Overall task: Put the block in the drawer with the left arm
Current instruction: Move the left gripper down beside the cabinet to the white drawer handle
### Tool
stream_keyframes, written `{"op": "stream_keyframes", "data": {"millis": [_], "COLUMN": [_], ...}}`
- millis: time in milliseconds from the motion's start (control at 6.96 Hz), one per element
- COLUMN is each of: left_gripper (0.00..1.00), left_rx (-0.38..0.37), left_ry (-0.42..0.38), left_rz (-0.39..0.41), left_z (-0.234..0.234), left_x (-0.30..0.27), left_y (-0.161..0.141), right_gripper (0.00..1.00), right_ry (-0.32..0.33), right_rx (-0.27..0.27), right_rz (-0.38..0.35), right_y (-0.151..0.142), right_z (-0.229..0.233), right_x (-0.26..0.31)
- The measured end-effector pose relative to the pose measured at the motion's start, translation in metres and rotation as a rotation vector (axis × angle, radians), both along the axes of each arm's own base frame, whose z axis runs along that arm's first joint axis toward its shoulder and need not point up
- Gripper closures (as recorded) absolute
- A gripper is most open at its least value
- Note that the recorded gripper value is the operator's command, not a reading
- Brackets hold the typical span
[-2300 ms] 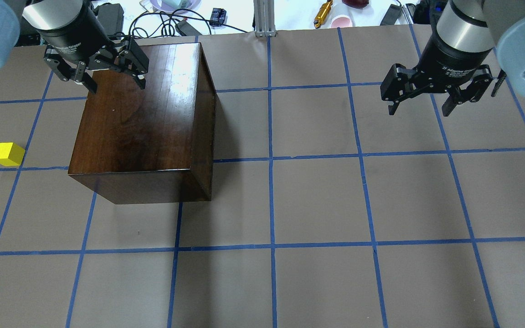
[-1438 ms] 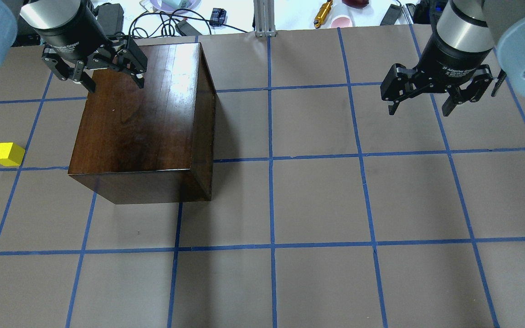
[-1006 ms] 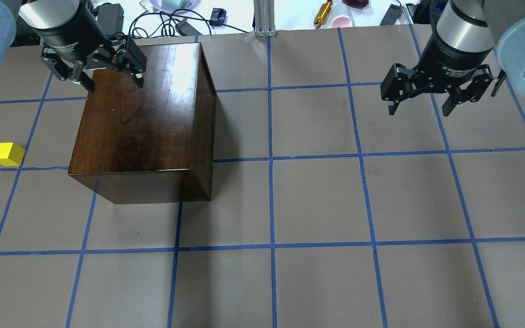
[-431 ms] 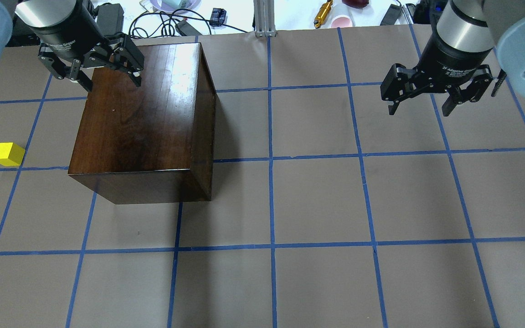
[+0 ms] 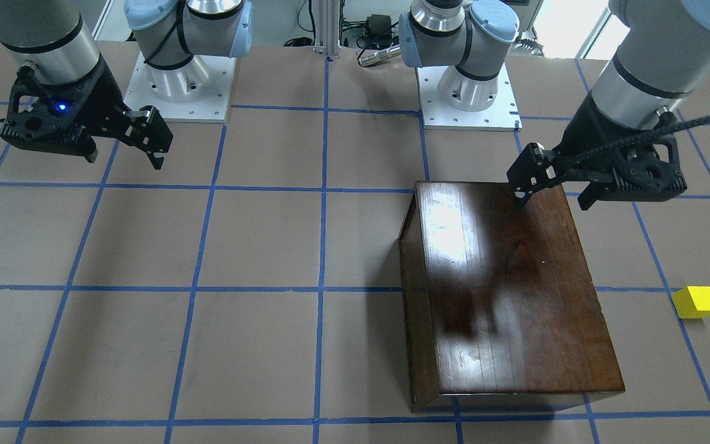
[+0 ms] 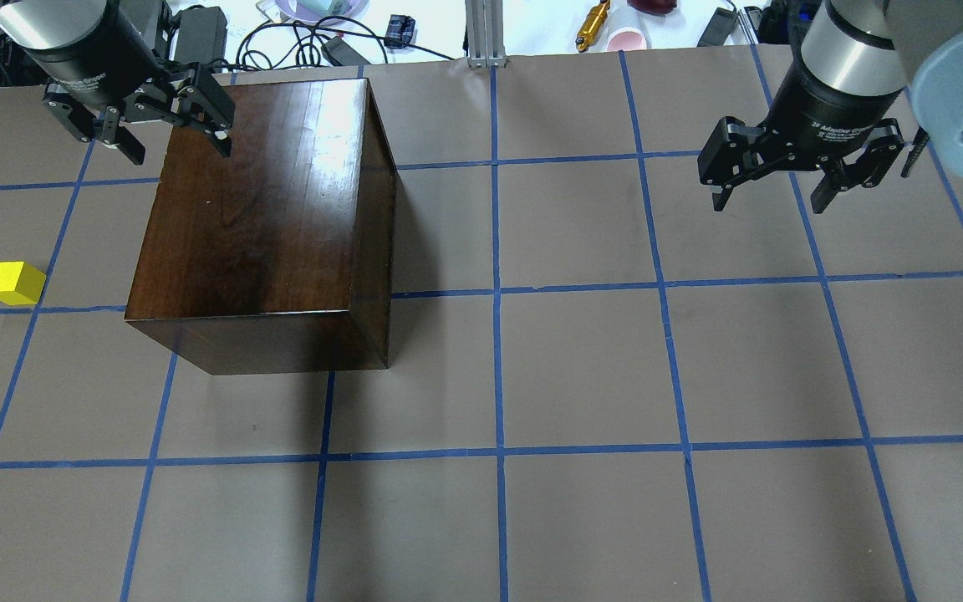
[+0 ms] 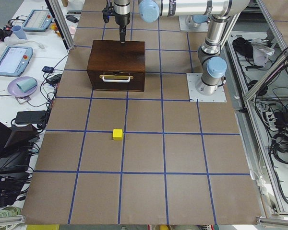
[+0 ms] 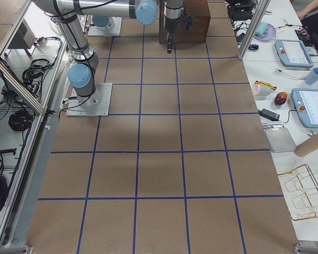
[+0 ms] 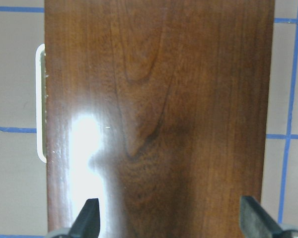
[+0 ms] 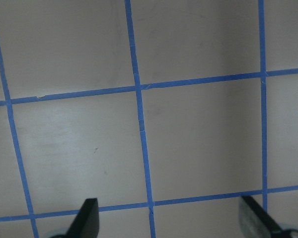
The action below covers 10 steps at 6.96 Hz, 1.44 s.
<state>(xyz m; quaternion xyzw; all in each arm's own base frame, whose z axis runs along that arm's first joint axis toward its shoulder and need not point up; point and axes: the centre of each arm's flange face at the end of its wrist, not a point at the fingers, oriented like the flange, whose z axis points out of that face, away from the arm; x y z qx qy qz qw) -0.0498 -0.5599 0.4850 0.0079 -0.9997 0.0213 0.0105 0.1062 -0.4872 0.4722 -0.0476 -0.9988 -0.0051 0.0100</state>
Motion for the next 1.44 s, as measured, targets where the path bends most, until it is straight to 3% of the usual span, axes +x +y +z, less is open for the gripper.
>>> {"op": "stream_keyframes", "data": {"millis": [575, 1006, 1438], "left_gripper": [0.0, 0.0, 0.0], "left_rx": [0.02, 0.017, -0.01], "left_ry": [0.012, 0.013, 0.153], "left_rz": [0.055, 0.015, 0.004], "left_z": [-0.043, -0.076, -0.106], "left_x": [0.126, 0.183, 0.216], "left_y": [-0.028, -0.045, -0.051], "right_gripper": [0.0, 0.0, 0.0], "right_ry": [0.0, 0.0, 0.0], "right_rx": [0.0, 0.0, 0.0], "right_rz": [0.0, 0.0, 0.0], "right_y": [0.0, 0.0, 0.0], "right_z": [0.0, 0.0, 0.0], "right_x": [0.0, 0.0, 0.0]}}
